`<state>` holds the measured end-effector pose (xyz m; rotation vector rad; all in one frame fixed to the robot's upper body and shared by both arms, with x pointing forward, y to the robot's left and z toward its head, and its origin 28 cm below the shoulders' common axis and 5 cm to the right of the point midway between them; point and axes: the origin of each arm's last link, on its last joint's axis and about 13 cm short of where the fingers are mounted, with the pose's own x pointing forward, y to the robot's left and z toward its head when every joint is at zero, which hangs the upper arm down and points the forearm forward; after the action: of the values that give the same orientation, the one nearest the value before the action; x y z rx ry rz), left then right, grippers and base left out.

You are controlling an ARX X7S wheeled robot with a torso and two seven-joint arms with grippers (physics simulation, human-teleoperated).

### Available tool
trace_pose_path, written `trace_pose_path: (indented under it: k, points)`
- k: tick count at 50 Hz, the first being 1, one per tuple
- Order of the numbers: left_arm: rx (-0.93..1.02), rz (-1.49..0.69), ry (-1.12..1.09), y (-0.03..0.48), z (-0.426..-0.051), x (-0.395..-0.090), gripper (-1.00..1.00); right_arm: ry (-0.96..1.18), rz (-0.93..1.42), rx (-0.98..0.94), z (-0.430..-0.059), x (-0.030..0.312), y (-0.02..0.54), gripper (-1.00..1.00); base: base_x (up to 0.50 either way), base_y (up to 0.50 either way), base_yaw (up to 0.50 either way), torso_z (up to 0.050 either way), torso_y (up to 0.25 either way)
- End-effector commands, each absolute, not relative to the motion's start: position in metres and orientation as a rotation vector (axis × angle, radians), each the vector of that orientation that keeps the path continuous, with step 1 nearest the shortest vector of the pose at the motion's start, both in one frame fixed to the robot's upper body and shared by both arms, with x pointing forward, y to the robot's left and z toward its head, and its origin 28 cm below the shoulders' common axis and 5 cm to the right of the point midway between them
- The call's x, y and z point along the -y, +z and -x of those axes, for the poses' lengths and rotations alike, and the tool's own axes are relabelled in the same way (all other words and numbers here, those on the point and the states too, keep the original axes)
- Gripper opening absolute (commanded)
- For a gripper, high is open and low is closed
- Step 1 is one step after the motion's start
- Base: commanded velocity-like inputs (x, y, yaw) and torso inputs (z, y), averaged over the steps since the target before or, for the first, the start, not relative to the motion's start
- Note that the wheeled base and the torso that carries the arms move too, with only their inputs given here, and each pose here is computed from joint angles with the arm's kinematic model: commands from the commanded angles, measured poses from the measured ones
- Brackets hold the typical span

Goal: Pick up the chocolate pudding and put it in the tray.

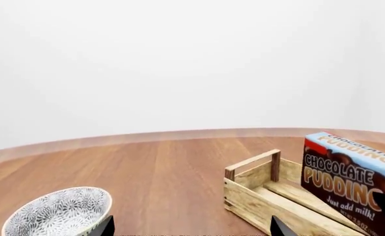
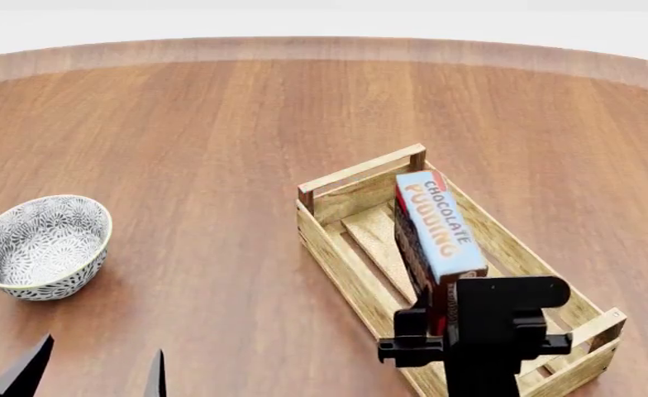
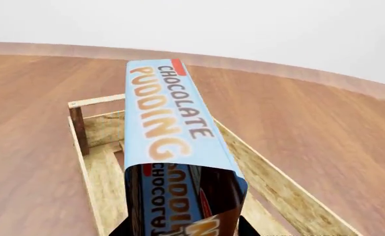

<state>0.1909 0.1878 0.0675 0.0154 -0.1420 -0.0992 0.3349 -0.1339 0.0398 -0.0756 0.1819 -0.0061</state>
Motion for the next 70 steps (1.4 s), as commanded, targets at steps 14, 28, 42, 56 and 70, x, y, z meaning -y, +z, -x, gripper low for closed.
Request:
trace_pose_path:
  k: [14,28,42,56,70]
  points:
    - [0.124,-0.010,-0.093,0.059,-0.193,-0.188,1.00,-0.094,0.107,-0.203,-0.358,0.142,0.035,-1.00,0.00,0.00,0.00,0.000,0.001]
    - [0.124,-0.015,-0.091,0.060,-0.195,-0.190,1.00,-0.114,0.115,-0.211,-0.366,0.145,0.036,-1.00,0.00,0.00,0.00,0.000,0.000]
    - [0.123,-0.009,-0.091,0.058,-0.195,-0.189,1.00,-0.108,0.113,-0.229,-0.366,0.146,0.035,-1.00,0.00,0.00,0.00,0.000,0.000]
    - [0.123,-0.001,-0.090,0.057,-0.194,-0.190,1.00,-0.127,0.113,-0.208,-0.364,0.145,0.036,1.00,0.00,0.00,0.00,0.000,0.000]
    - [0.129,-0.007,-0.093,0.062,-0.194,-0.189,1.00,-0.127,0.084,-0.152,-0.357,0.144,0.043,1.00,0.00,0.00,0.00,0.000,0.000]
